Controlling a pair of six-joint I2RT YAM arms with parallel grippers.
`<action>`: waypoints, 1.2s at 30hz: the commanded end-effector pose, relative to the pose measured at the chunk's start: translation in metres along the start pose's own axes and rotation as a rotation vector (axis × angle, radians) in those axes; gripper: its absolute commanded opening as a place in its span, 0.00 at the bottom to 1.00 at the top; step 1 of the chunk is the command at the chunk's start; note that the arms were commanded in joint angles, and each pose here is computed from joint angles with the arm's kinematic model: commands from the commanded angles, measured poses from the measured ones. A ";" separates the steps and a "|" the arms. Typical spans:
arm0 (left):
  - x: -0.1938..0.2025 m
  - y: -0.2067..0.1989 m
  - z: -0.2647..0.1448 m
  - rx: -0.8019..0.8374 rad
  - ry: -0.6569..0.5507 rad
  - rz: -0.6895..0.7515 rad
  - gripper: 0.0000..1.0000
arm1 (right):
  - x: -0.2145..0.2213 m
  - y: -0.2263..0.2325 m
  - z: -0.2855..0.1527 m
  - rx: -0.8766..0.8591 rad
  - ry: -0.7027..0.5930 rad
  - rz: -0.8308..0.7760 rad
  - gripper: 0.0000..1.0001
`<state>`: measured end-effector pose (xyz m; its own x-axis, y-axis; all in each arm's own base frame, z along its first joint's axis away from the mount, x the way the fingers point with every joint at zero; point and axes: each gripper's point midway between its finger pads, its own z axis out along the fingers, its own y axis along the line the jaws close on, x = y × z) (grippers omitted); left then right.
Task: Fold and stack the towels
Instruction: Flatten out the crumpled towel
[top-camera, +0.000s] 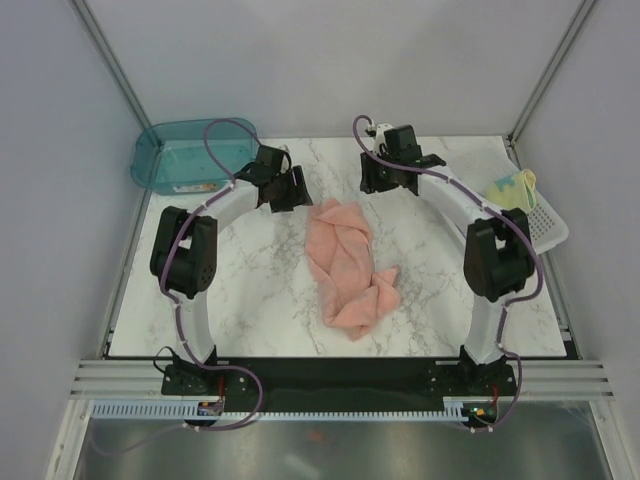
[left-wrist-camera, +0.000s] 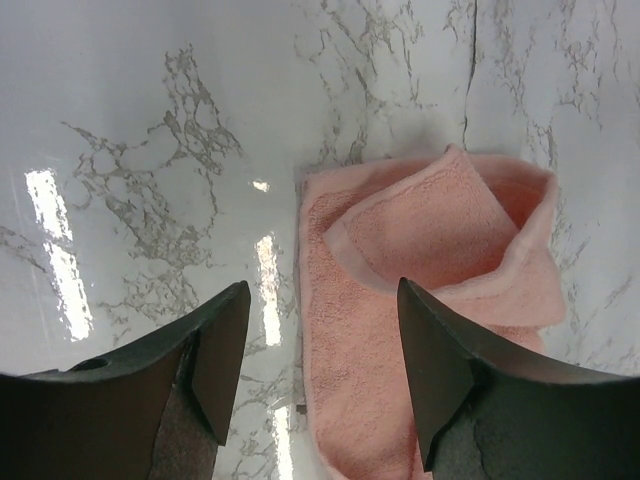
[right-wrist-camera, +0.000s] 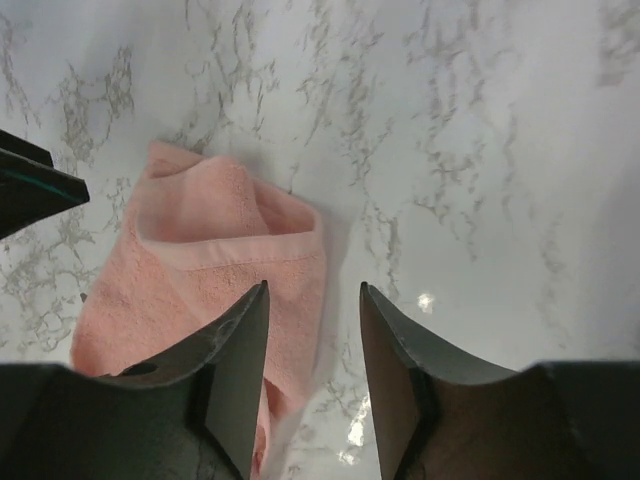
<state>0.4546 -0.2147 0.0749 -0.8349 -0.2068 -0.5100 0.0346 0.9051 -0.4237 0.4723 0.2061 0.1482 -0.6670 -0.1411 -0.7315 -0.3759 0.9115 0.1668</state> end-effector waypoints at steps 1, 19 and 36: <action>-0.011 -0.004 -0.006 -0.003 -0.043 -0.006 0.68 | 0.013 0.033 0.036 -0.184 0.061 -0.007 0.51; 0.003 0.019 -0.015 -0.059 -0.060 -0.085 0.69 | 0.036 0.014 0.039 -0.037 0.095 -0.048 0.00; -0.013 0.024 -0.027 0.003 -0.050 -0.239 0.65 | 0.000 0.043 0.001 0.047 -0.048 -0.317 0.52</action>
<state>0.4601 -0.2013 0.0559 -0.8348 -0.3001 -0.4616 -0.0663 0.8871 -0.4568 0.4426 0.2079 0.0992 -0.6927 -0.2769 -0.6660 -0.4161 0.9076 0.0554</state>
